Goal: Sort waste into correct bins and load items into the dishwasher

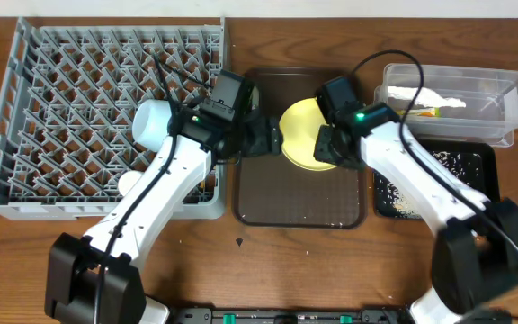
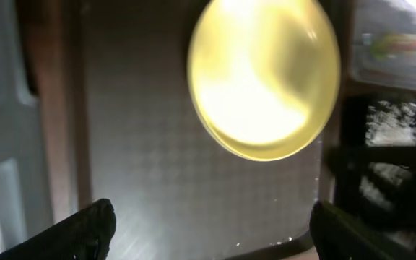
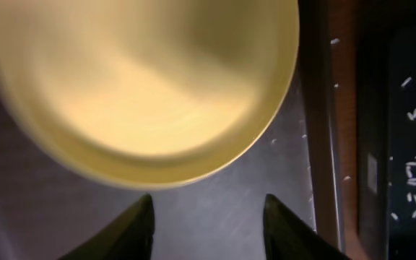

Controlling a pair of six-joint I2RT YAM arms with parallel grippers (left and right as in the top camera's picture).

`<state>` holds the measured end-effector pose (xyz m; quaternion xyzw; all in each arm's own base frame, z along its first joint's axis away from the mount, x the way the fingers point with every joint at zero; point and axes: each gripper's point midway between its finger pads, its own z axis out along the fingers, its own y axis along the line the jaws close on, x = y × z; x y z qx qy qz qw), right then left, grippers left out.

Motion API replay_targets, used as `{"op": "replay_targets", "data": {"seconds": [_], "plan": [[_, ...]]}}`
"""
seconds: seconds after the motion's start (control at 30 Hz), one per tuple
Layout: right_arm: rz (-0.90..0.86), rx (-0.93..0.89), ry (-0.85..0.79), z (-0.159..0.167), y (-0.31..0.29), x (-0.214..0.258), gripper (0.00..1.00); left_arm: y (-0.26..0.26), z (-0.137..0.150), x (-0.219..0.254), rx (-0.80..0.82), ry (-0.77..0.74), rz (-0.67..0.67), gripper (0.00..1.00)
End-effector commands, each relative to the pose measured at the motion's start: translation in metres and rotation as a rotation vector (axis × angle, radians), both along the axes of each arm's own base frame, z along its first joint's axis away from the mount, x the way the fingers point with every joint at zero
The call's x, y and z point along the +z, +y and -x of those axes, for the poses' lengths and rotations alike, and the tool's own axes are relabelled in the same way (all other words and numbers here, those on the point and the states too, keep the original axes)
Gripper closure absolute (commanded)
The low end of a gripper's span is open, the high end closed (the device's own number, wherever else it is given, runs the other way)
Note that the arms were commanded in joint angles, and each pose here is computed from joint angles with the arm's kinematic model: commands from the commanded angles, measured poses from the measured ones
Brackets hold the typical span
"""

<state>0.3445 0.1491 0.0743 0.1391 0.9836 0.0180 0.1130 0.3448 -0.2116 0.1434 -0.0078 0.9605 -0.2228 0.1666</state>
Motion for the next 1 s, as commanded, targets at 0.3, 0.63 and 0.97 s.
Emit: {"op": "replay_targets", "data": {"seconds": [0.3, 0.63, 0.97], "plan": [[0.042, -0.191, 0.149, -0.003, -0.033, -0.063, 0.57, -0.017, 0.0, -0.016, -0.097, -0.005, -0.006, 0.13], [0.044, -0.209, 0.212, -0.002, -0.032, -0.101, 0.99, -0.03, -0.006, -0.032, -0.122, 0.017, 0.037, 0.13], [-0.025, 0.068, 0.178, -0.005, -0.017, -0.073, 0.99, -0.032, -0.007, -0.031, -0.125, 0.013, 0.045, 0.09]]}}
